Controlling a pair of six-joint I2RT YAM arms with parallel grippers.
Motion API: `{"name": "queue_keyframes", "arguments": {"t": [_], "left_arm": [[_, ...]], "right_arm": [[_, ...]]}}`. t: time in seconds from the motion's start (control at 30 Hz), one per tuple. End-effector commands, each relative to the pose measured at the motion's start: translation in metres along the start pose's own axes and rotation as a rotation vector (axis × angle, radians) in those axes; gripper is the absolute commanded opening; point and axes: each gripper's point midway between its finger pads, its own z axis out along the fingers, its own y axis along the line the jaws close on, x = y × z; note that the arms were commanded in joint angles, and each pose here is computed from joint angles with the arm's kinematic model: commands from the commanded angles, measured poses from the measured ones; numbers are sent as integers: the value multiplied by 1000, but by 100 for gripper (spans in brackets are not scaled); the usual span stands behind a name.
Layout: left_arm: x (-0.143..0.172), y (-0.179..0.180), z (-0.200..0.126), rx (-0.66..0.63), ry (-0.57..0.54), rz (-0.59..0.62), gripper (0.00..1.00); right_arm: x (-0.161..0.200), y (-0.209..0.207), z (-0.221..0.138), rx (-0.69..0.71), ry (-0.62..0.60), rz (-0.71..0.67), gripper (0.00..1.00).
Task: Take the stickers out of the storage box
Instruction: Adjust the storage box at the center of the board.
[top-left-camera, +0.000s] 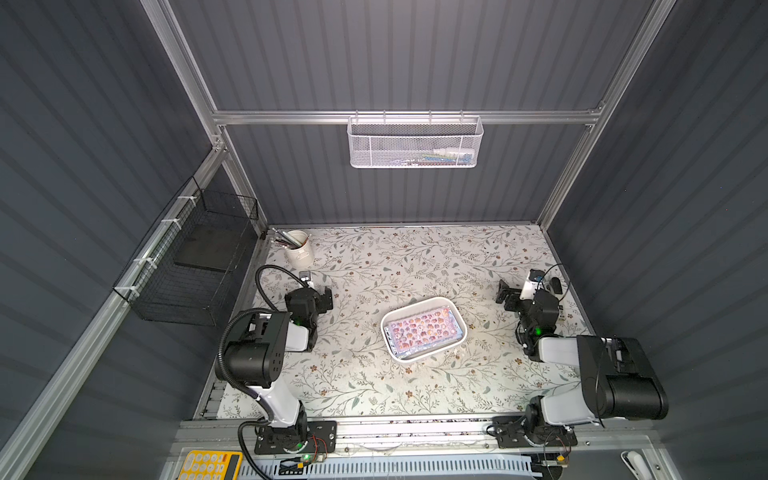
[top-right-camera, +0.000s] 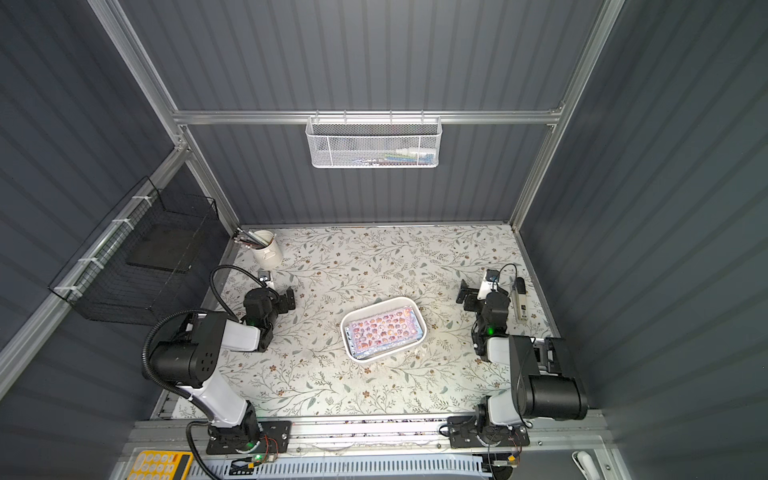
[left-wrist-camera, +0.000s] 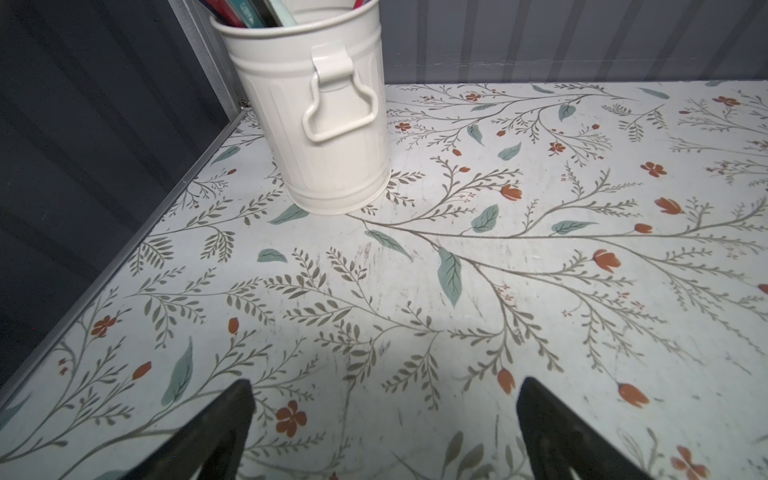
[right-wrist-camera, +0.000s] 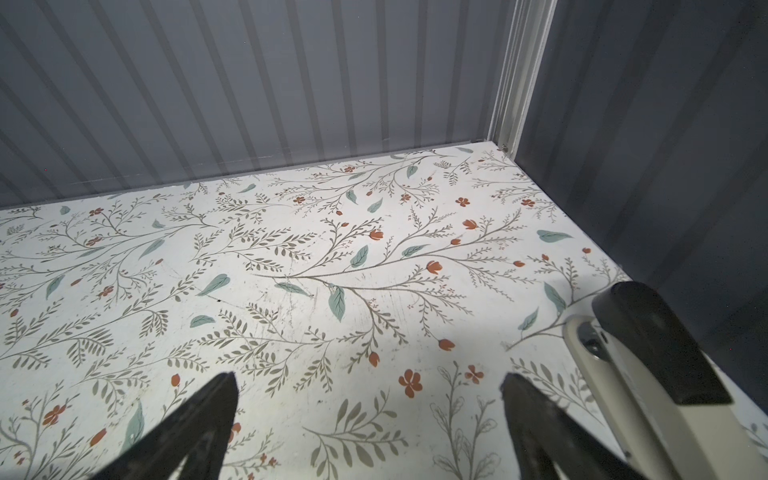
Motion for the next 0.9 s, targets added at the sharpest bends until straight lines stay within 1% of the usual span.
{"name": "queue_keyframes", "arguments": {"t": [0.0,0.6,0.63,0.67,0.7,0.73,0.77,0.8,0.87], "left_arm": [[-1,2,1,2,-5,7,100],[0,0,1,12,2,7,100],[-3,3,1,-2,-12,7,100],[-7,10,0,-45,-1,-4,100],[-12,12,1,-57,37,-10,100],[-18,10,3,-51,100,11,100],[-32,2,6,-9,120,36,100],[-49,-7,6,21,105,50,100],[-87,-32,-2,99,59,76,100]], "right_arm": [[-3,2,1,-7,-7,-9,99],[-2,1,2,-14,2,1,99],[-4,1,0,-12,-8,1,99],[-8,-2,-3,10,-29,6,99],[-12,-2,-7,21,-36,4,99],[-18,-2,-11,28,-22,3,99],[-28,-4,-16,50,2,14,99],[-34,-6,-19,71,31,47,99],[-52,-2,-28,62,69,135,99]]}}
